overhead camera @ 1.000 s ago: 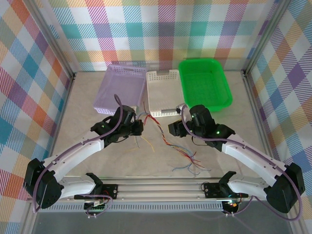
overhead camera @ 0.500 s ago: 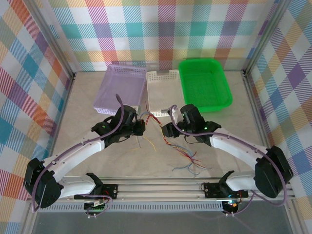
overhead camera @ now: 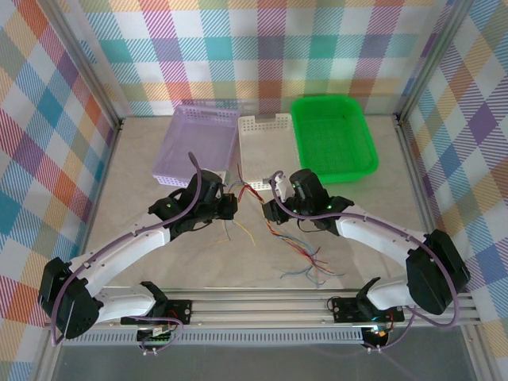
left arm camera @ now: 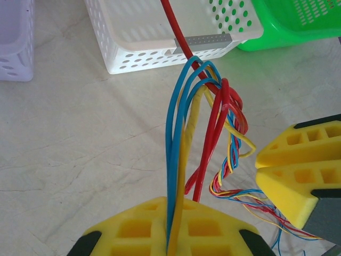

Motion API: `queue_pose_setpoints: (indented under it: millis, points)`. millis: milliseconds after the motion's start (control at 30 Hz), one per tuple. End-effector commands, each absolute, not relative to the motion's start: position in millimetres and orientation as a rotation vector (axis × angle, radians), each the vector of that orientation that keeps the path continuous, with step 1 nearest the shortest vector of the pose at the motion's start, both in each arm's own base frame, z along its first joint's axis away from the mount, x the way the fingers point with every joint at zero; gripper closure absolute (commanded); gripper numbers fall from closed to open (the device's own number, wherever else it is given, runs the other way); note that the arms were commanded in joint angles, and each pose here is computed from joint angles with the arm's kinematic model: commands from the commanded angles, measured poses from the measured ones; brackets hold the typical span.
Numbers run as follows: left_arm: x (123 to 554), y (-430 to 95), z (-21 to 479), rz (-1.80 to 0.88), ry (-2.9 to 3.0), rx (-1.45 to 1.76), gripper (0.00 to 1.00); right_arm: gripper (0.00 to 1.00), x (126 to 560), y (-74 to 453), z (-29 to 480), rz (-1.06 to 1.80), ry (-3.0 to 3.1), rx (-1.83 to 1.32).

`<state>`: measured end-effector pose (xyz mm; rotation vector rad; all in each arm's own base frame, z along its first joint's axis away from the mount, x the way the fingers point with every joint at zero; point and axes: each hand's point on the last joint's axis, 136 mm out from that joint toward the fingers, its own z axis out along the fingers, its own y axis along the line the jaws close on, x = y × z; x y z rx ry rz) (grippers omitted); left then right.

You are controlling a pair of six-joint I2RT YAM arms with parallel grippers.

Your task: Untangle the cables

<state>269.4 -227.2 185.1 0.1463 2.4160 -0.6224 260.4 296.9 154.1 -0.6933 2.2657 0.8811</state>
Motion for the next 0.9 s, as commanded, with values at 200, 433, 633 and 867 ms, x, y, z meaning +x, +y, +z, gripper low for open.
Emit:
queue_pose_setpoints:
  millis: [200, 433, 633, 867]
  points:
    - [269, -233, 203, -0.658, 2.373, 0.16, 1.0, 0.74, 275, 301, 161, 0.839, 2.213, -0.694]
    - [268, -231, 204, -0.65, 2.373, 0.16, 1.0, 0.94, 277, 302, 160, 0.834, 2.203, -0.695]
    - [266, -227, 203, -0.633, 2.372, 0.167, 1.0, 1.0, 275, 298, 159, 0.827, 2.194, -0.69]
    - [264, -226, 202, -0.635, 2.372, 0.168, 1.0, 1.0, 265, 302, 165, 0.907, 2.156, -0.713]
